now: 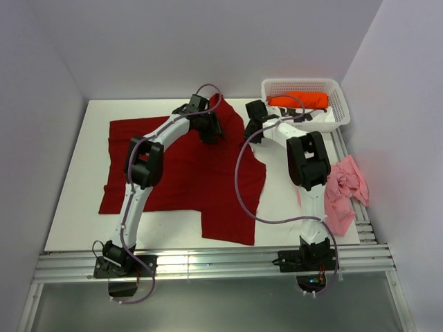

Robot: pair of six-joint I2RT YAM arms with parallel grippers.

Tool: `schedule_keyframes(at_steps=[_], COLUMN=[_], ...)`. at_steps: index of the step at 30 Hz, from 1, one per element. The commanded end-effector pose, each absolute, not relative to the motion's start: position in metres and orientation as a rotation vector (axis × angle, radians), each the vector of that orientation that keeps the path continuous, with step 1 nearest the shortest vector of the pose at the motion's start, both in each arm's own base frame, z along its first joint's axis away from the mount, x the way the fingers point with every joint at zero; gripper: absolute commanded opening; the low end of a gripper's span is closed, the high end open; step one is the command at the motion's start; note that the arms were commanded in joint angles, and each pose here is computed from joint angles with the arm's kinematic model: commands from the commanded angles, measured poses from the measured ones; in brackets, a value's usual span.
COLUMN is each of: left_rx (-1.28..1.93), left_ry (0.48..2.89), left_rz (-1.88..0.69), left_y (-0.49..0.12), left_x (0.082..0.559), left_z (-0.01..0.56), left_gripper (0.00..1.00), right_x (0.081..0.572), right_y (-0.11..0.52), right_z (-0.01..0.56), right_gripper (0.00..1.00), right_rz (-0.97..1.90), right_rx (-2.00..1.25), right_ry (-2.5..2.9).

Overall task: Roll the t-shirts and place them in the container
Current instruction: Flatten the tshirt

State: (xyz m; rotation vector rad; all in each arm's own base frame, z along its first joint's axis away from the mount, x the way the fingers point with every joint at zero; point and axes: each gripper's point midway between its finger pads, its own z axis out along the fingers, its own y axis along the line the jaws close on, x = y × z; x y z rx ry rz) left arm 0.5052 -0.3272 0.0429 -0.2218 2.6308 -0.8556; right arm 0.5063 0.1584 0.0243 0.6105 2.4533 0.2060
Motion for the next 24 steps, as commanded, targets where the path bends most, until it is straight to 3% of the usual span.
schedule_keyframes(at_steps=[1, 17, 24], left_rx=[-0.191, -0.161, -0.158], left_ry=[2.622, 2.646, 2.656], left_rz=[-0.879, -0.922, -0.873], left_y=[-0.338, -0.37, -0.366], left_x=[0.505, 0.496, 0.496], left_z=[0.049, 0.029, 0.026], left_gripper=[0.57, 0.56, 0.56], right_x=[0.519, 0.524, 0.52], right_y=[0.166, 0.197, 0.192], right_z=[0.033, 0.1, 0.092], right_gripper=[0.25, 0.25, 0.29], right_rz=[0.242, 0.568, 0.545], right_rx=[0.616, 0.482, 0.478], right_ry=[2.435, 2.235, 2.238])
